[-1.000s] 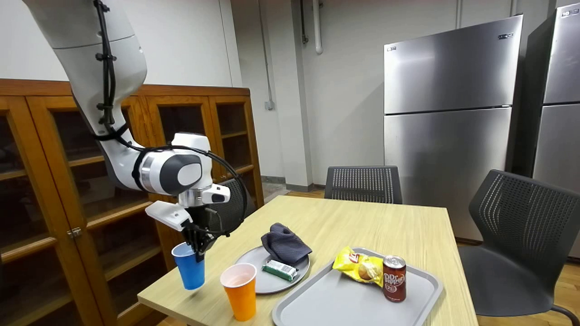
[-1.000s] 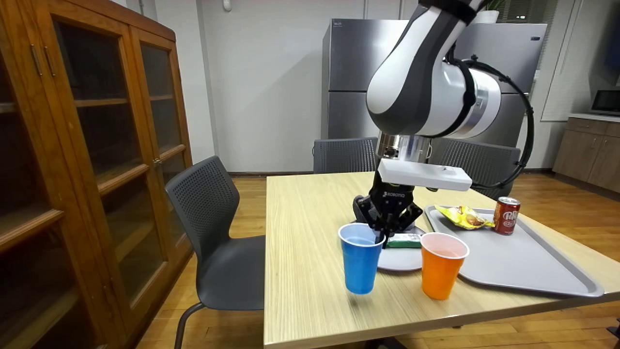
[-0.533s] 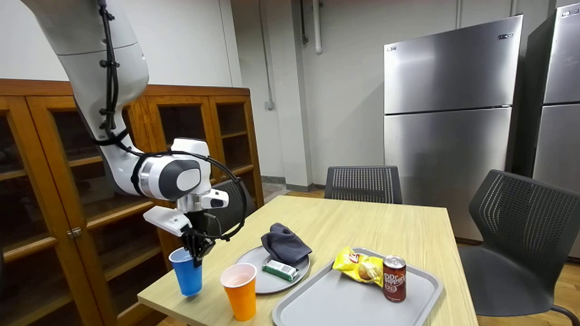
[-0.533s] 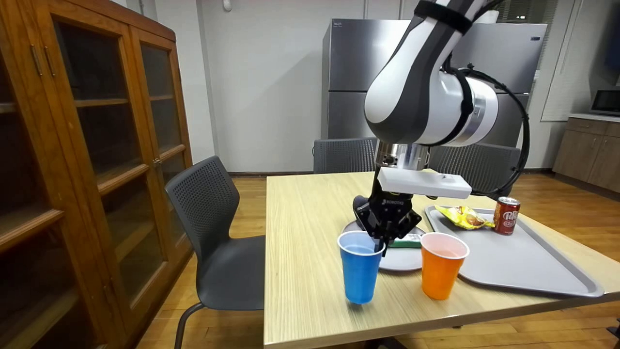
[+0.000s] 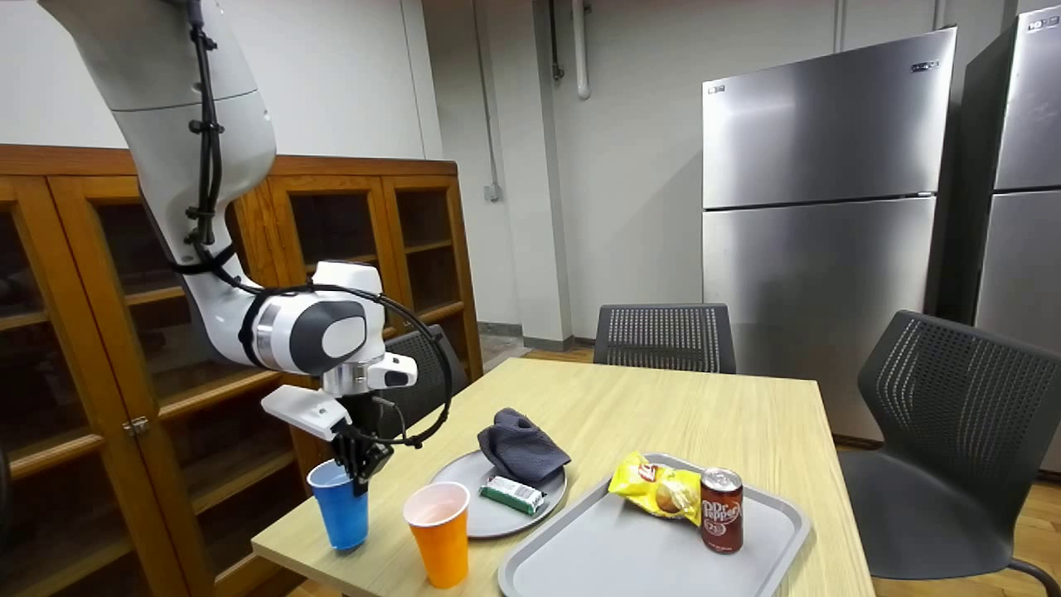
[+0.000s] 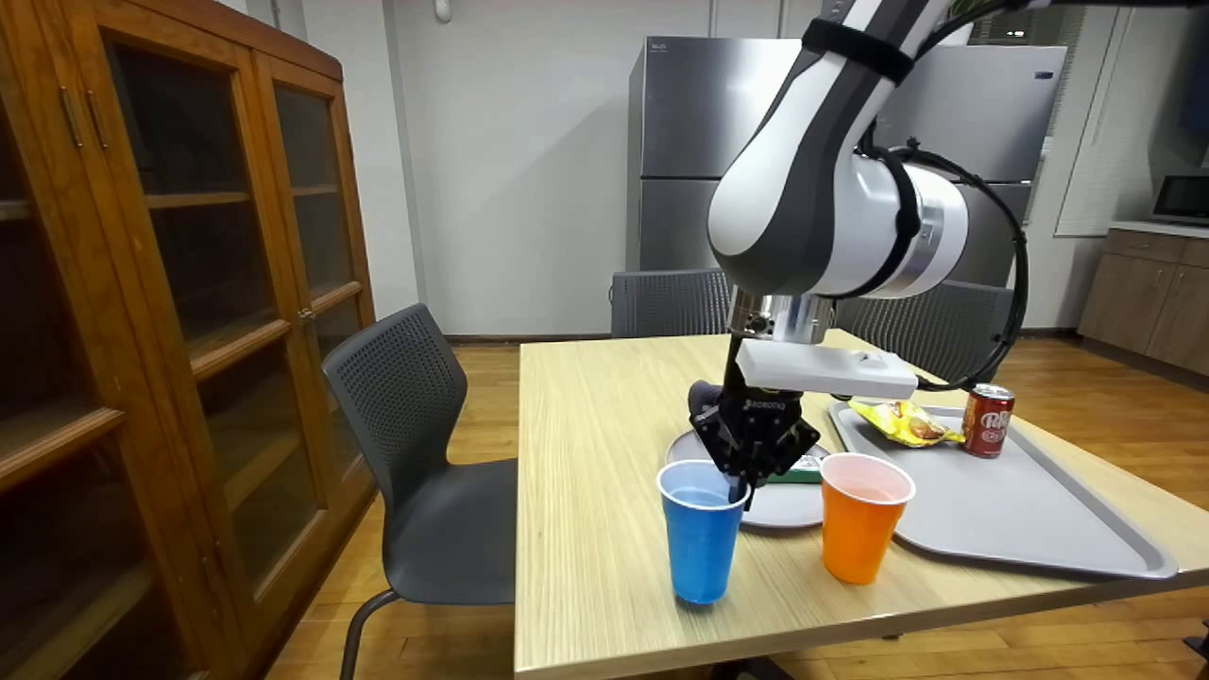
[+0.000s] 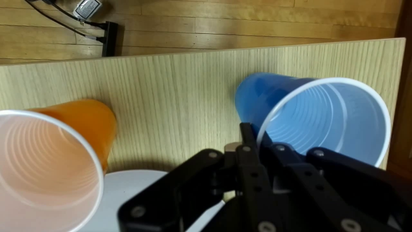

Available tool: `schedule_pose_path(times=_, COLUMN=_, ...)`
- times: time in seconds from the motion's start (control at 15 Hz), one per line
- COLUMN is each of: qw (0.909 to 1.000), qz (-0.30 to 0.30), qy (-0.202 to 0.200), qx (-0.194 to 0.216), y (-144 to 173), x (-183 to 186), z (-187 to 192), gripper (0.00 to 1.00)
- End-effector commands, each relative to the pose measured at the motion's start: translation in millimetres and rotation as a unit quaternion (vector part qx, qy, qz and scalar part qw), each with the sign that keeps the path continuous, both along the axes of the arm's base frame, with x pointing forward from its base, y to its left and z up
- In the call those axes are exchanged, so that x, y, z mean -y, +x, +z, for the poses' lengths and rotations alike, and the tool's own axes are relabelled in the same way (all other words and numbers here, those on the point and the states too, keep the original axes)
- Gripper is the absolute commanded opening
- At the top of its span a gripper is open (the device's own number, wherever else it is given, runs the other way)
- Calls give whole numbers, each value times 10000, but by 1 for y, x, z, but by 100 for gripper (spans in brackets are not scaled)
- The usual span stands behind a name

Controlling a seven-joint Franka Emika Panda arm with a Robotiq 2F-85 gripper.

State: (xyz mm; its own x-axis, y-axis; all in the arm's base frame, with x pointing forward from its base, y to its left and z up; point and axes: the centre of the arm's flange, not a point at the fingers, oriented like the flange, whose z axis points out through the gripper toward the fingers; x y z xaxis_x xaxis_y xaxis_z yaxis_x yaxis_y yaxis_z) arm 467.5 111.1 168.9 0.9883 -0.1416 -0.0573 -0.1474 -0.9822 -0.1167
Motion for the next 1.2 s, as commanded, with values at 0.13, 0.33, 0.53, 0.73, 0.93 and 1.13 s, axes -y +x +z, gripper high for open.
schedule_pose_path(times=0.13, qw=9999, qz=54, qy=82, qx=27, y=2, x=0, z=-1, gripper=31)
schedule_pose_path(times=0.33, qw=9999, qz=56, qy=86, qx=20, y=1, x=0, z=-1, gripper=52)
schedule_pose_path(times=0.53, qw=9999, qz=54, qy=93, qx=27, y=2, x=1, z=0, gripper=73)
schedule_pose_path(times=0.73, qw=9999, qz=49, qy=100, qx=35, y=1, x=2, z=2, gripper=97)
schedule_pose_path(times=0.93, qw=10000, qz=40, qy=87, qx=26, y=1, x=3, z=8, gripper=100)
schedule_pose_path(times=1.13, qw=10000, qz=21, qy=53, qx=42, y=2, x=5, z=21, gripper=100)
